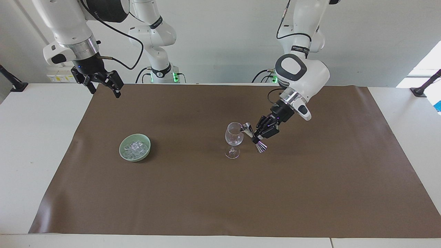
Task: Pour wine and add ice with both arms
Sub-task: 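Tilt the jigger over the clear glass with the left gripper to pour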
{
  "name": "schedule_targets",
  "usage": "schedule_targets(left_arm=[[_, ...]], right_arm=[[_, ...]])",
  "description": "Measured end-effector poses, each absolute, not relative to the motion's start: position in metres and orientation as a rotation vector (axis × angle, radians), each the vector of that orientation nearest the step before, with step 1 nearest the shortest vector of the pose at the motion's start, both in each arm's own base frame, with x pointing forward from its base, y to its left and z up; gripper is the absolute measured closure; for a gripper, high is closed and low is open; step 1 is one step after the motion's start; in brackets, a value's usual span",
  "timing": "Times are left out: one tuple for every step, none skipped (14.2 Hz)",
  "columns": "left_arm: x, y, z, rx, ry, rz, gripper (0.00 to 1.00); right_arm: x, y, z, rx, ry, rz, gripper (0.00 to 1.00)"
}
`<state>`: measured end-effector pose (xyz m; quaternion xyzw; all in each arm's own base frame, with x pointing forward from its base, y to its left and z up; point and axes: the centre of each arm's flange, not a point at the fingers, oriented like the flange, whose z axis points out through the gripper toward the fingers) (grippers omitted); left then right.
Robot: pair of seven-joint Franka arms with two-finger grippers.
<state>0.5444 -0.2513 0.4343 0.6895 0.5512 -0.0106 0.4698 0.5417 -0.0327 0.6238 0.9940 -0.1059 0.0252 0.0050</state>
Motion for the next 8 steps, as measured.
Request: schedule_targets(left_arm=[[0.5426,-0.2541,0.4344,1.703,1.338,-0.002,0.79],[0.5415,-0.2561,0.4345,1.717,1.321,0.015,0.79],[0.5409,-0.2570,0.4347,1.731,1.303,0.032,0.79],[0.5407,-0.2575,0.4348,1.746,1.284,0.046,0.79],[0.5406,-0.2575,0.4348,1.760,1.265,0.060,0.79],[0.5408,-0.2569,0.4350,1.769,1.253,0.073,0.79],[0.5411,-0.2559,0.4354,1.775,1.246,0.090,0.79],[0.5409,-0.2554,0.4361,1.783,1.237,0.114,0.79]], right_arm=[[0.5417,-0.0327,0.6238,3.113,-0.332,0.079,0.00],[0.5417,-0.0327,0.6239,3.113,-0.332,0.079,0.00],[0.5417,-0.0327,0.6238,3.113,-0.332,0.079,0.00],[0.5417,-0.0327,0.6238,3.113,-0.332,0.079,0.00],[0.5417,-0.0327,0.6239,3.113,-0.332,0.079,0.00],[0.5417,-0.0327,0.6238,3.113,-0.332,0.079,0.00],[0.5417,-0.0327,0.6239,3.113,-0.332,0.079,0.00],[0.5417,-0.0327,0.6238,3.113,-0.332,0.079,0.00]])
